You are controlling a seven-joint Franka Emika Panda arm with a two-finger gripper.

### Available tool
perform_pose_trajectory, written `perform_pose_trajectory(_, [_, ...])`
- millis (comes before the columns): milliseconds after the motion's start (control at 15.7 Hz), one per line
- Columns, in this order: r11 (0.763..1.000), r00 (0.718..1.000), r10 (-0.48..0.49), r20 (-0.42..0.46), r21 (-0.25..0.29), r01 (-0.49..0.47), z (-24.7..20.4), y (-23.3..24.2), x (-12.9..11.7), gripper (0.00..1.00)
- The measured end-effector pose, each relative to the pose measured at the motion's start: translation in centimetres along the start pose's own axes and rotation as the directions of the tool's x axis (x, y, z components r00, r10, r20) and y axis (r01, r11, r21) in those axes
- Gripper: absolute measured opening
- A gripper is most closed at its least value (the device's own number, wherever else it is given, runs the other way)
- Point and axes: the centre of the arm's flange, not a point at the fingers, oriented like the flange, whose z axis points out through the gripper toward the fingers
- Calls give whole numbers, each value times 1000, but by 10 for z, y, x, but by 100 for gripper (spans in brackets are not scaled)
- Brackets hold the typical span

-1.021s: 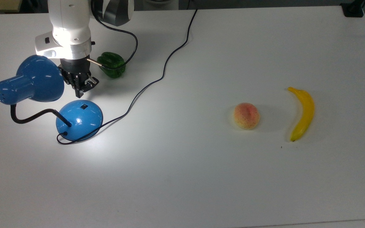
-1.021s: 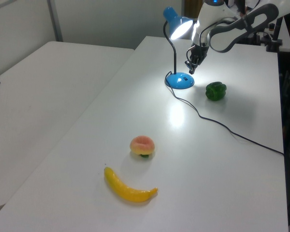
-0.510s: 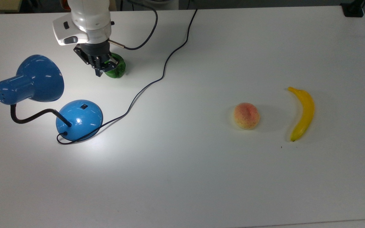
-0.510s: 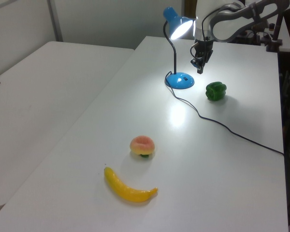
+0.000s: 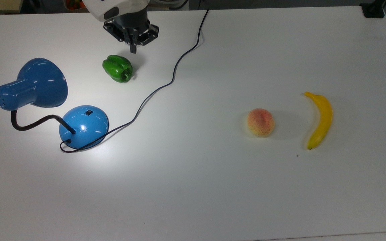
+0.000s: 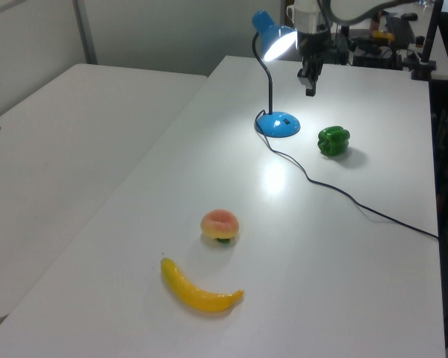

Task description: Turn on desk lamp

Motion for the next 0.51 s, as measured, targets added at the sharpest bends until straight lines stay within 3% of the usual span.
perform_pose_trajectory(191, [996,997,-78,-1,38,78,-42,-4,-9,1])
perform_pose_trajectory(447, [991,991,-131,-28,36,132,-76,-23,-27,4])
perform_pose_trajectory(510, [990,991,-134,-29,35,135,-80,-25,-30,11])
